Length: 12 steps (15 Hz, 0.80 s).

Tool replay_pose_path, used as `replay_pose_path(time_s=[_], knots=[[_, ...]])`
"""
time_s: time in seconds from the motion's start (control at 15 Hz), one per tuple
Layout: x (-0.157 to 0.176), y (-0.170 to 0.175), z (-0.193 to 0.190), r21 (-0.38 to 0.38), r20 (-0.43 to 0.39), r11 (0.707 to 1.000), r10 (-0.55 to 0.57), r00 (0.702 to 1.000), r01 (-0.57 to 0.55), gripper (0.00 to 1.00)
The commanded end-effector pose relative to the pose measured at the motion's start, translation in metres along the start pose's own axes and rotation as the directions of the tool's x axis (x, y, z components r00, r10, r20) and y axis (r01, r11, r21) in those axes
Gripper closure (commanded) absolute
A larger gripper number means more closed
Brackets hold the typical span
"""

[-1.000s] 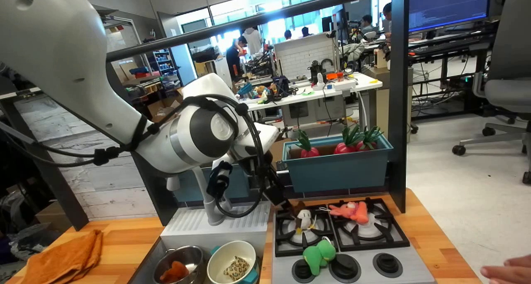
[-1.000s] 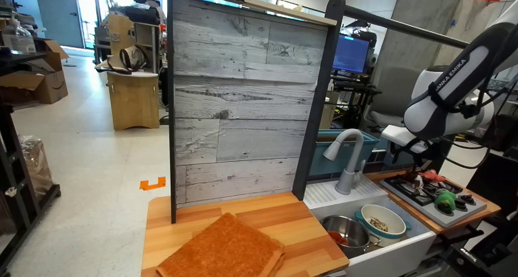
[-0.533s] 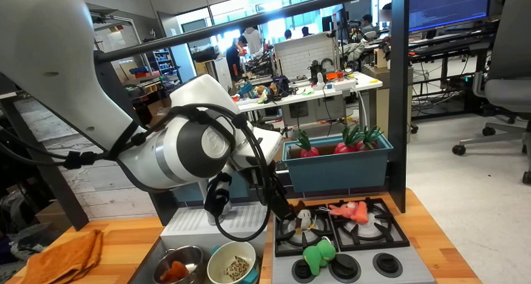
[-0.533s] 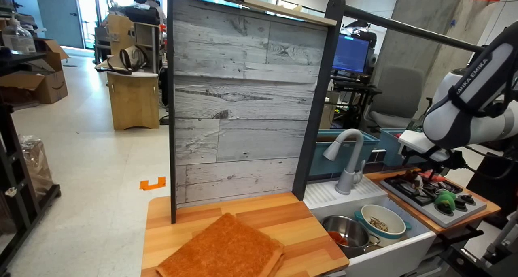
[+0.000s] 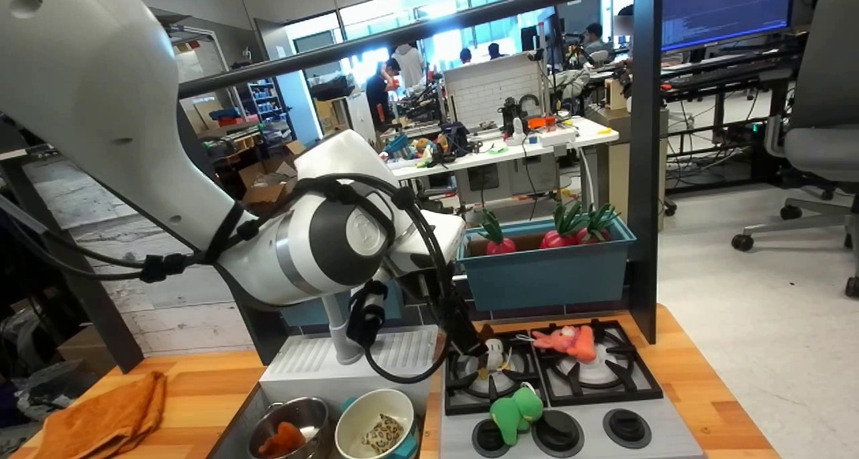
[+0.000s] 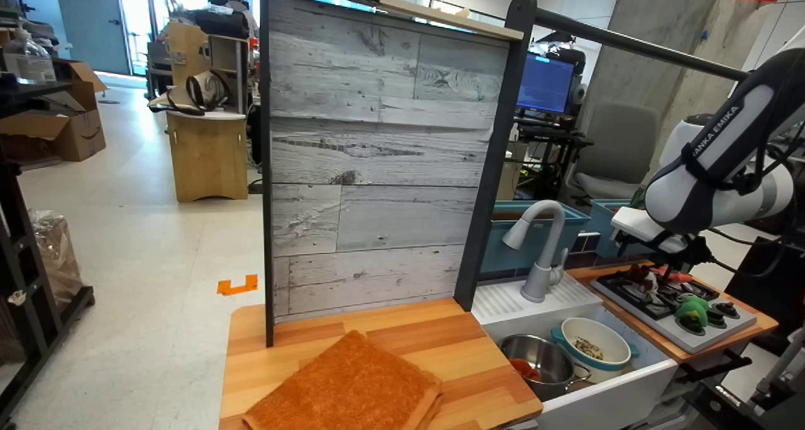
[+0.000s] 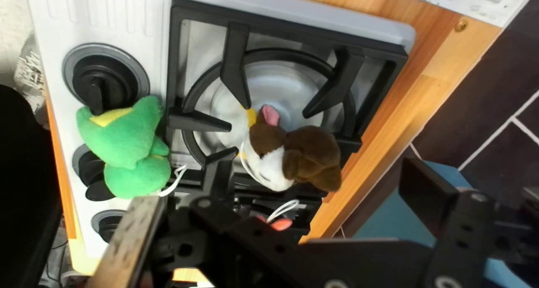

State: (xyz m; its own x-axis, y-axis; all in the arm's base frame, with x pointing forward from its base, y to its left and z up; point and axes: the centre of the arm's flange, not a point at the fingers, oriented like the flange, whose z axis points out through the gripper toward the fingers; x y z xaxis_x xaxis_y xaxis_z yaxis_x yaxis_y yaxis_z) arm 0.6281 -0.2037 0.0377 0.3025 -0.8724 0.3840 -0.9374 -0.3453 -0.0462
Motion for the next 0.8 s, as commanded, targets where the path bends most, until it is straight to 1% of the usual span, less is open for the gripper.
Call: replay_pose_path(time_s=[0.0,0.07,0.2,0.4,0.67,0.73], knots=[[0.019,-0.017,0.027,-0.026,-0.002,1.000,-0.015,1.000,0.015,0.16],[0.021,-0.018,0.032,-0.033,0.001,0.999,-0.020,1.000,0.020,0.22],[0.020,-0.018,0.041,-0.051,0.010,0.998,-0.030,0.999,0.031,0.40],[0.017,-0.015,0.044,-0.063,0.017,0.997,-0.052,0.998,0.053,0.63],[0.008,-0.005,0.025,-0.059,0.025,0.994,-0.088,0.996,0.090,0.92],[-0.003,0.009,0.010,-0.060,0.043,0.991,-0.113,0.993,0.116,0.97]])
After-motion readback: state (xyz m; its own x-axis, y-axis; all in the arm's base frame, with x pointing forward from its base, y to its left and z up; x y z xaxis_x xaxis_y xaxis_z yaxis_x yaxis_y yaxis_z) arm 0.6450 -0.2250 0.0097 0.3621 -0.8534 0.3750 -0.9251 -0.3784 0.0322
